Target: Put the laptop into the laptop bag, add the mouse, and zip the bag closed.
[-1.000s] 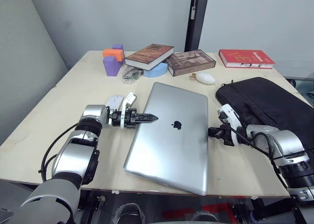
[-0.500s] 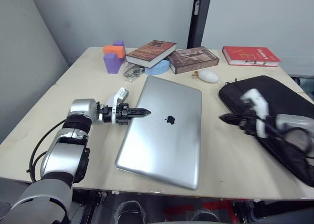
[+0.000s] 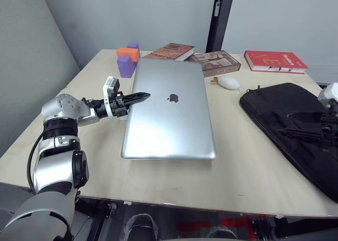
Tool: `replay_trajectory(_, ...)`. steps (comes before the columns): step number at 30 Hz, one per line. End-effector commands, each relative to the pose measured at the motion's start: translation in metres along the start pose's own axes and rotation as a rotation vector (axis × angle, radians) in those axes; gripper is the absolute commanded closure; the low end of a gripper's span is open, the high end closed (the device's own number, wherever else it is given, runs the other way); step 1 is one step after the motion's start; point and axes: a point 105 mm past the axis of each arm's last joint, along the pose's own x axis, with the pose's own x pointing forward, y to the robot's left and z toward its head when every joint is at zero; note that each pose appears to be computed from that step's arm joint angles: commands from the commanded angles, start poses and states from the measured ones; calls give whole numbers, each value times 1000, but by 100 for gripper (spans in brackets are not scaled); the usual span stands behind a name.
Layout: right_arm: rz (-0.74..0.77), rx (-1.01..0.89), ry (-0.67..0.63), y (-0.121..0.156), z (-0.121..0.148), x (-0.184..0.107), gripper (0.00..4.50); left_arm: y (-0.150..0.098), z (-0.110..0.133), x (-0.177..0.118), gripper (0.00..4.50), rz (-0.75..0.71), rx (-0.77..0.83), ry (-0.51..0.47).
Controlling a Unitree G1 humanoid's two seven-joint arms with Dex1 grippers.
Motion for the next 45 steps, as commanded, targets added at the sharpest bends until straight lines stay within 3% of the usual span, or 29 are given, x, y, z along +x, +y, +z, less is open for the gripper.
replay_trajectory(1,-131,39,49,-18,-15,21,62,-34,10,5,406,-158,65,-31)
replay_trajectory(5,-215,86,87,-28,-41,47,62,-35,5,10,406,-174,52,-21)
replay_trajectory(12,-283,112,147,-42,-76,61,62,-32,2,14,406,-165,56,-26)
replay_trajectory(27,-345,135,144,-59,-83,48,62,-29,-2,16,406,-156,47,-29)
replay_trajectory(35,-379,185,186,-59,-100,54,62,-28,-1,17,406,-148,44,-39)
replay_trajectory(38,-421,246,195,-66,-110,54,139,-27,-1,17,406,-148,43,-42)
replay_trajectory(45,-444,268,209,-67,-120,51,378,-27,-1,18,406,-151,44,-47)
